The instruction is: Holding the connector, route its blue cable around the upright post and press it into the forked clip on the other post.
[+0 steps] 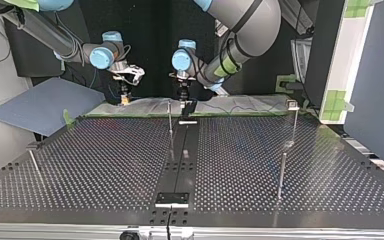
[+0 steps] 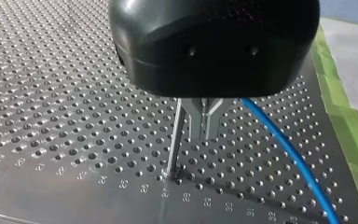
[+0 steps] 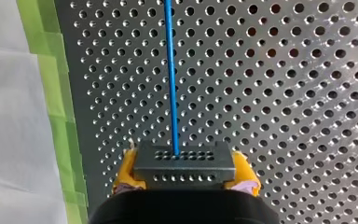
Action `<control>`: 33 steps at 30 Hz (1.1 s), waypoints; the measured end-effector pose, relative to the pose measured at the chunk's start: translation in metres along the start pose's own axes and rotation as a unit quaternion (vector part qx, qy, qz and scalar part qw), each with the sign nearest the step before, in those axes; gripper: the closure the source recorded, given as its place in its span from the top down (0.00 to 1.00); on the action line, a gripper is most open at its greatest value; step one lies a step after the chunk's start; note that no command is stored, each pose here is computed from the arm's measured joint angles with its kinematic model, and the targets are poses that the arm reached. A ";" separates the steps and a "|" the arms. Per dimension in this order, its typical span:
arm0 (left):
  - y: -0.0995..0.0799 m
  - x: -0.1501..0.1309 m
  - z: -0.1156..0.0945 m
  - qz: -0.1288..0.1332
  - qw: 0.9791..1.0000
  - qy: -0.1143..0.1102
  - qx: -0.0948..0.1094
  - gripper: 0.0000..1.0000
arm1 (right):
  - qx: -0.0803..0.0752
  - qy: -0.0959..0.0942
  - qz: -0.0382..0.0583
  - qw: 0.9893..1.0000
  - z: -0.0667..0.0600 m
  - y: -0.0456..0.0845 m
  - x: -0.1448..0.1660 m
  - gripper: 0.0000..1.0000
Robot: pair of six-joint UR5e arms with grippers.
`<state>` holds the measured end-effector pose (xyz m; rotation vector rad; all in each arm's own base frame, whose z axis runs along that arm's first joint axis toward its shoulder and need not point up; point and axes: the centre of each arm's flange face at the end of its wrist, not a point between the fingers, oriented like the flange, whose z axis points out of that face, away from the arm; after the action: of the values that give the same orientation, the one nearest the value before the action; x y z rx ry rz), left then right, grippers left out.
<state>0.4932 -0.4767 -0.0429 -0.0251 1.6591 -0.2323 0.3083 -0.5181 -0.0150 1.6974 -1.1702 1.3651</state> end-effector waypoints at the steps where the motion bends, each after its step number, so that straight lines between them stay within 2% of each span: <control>1: 0.000 0.000 0.001 0.000 1.000 0.000 0.000 0.00 | 0.000 0.000 0.000 1.000 0.001 0.001 0.001 0.21; 18: -0.002 -0.017 0.026 0.000 1.000 0.002 0.012 0.00 | -0.008 0.010 0.000 1.000 0.013 0.011 0.013 0.21; 19: -0.002 -0.018 0.027 0.000 1.000 0.003 0.014 0.02 | -0.008 0.011 0.000 1.000 0.014 0.012 0.013 0.21; 27: 0.003 -0.019 0.033 -0.002 1.000 0.005 0.017 0.02 | -0.010 0.014 0.000 1.000 0.021 0.017 0.021 0.21; 28: 0.004 -0.020 0.033 -0.002 1.000 0.005 0.017 0.06 | -0.011 0.014 -0.001 1.000 0.022 0.017 0.021 0.21; 30: 0.005 -0.020 0.034 -0.002 1.000 0.005 0.016 0.06 | -0.011 0.014 -0.001 1.000 0.022 0.017 0.022 0.21; 32: 0.006 -0.020 0.034 -0.002 1.000 0.006 0.015 0.35 | -0.011 0.013 -0.002 1.000 0.022 0.018 0.022 0.21; 33: 0.006 -0.020 0.035 -0.002 1.000 0.006 0.016 0.35 | -0.011 0.013 -0.002 1.000 0.022 0.018 0.022 0.21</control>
<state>0.5301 -0.4726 -0.0272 -0.0029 1.6676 -0.2620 0.3017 -0.5494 0.0001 1.6605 -1.1633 1.3633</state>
